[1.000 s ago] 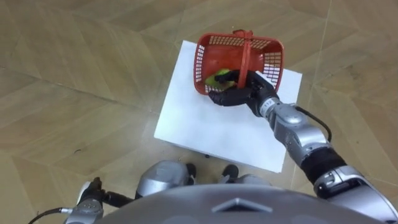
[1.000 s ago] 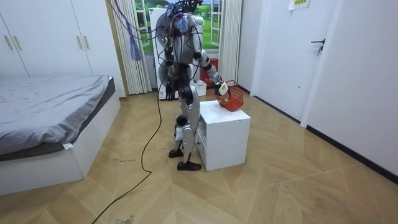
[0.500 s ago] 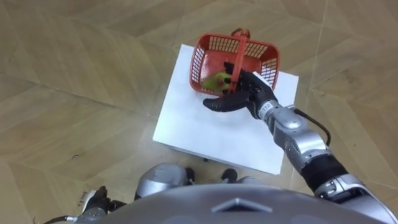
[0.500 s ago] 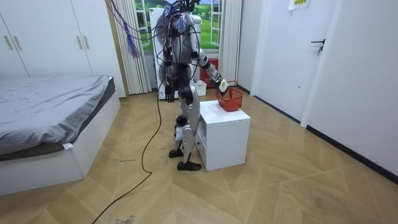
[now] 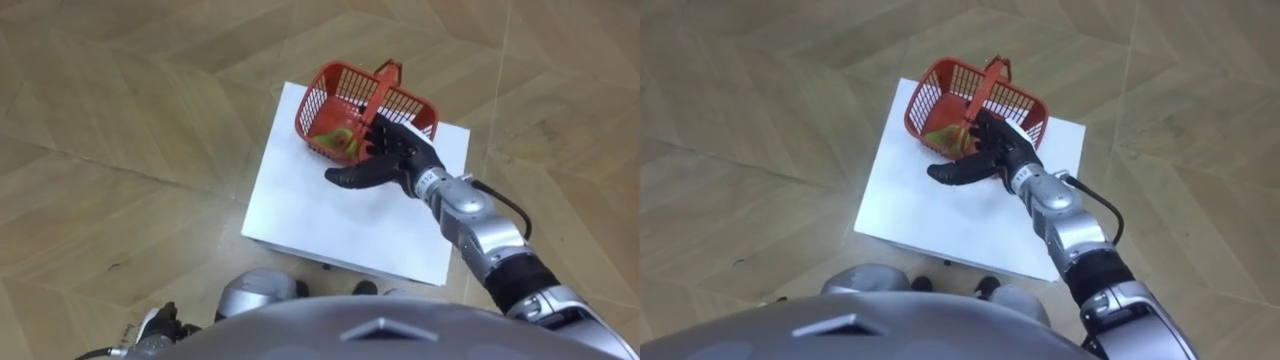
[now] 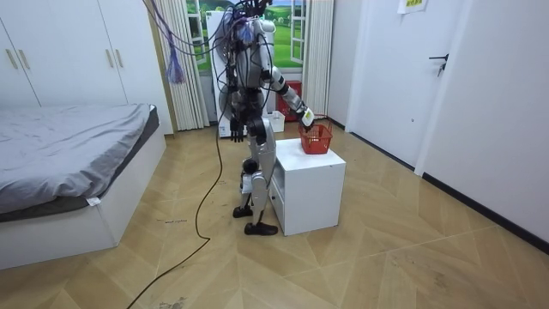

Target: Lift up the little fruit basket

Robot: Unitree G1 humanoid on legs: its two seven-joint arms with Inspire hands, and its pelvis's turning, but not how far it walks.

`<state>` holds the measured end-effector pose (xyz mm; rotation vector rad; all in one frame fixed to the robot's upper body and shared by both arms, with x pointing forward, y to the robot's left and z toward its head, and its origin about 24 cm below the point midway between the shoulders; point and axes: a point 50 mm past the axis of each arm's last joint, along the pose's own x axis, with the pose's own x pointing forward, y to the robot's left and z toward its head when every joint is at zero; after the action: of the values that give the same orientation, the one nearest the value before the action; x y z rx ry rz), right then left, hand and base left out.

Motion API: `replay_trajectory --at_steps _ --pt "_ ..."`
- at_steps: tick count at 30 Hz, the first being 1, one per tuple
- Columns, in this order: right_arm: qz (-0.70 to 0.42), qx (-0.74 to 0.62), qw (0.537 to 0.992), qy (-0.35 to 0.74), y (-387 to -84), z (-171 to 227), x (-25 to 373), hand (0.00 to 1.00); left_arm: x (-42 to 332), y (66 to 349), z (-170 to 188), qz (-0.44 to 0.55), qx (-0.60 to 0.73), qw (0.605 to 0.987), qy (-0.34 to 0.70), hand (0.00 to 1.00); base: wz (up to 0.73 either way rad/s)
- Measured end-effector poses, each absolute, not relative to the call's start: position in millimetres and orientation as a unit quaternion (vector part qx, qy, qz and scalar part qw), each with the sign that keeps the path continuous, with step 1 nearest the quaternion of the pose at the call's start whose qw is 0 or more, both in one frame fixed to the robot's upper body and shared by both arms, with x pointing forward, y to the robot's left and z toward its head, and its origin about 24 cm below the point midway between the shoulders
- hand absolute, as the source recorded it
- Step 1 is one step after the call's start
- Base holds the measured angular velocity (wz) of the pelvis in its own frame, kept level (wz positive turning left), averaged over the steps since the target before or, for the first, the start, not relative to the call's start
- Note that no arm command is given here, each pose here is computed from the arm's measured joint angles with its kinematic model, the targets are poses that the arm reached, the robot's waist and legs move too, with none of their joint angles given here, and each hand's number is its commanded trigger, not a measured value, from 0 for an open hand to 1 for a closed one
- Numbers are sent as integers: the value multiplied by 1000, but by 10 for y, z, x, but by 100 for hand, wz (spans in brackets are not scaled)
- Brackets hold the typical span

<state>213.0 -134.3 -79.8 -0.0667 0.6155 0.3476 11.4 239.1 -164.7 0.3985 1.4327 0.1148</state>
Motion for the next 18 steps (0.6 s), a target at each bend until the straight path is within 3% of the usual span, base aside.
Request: replay_trajectory --at_steps 18 --pt "138 -53 952 269 -1407 -682 2098 0 131 2417 -1641 66 172 733 654 0 -4"
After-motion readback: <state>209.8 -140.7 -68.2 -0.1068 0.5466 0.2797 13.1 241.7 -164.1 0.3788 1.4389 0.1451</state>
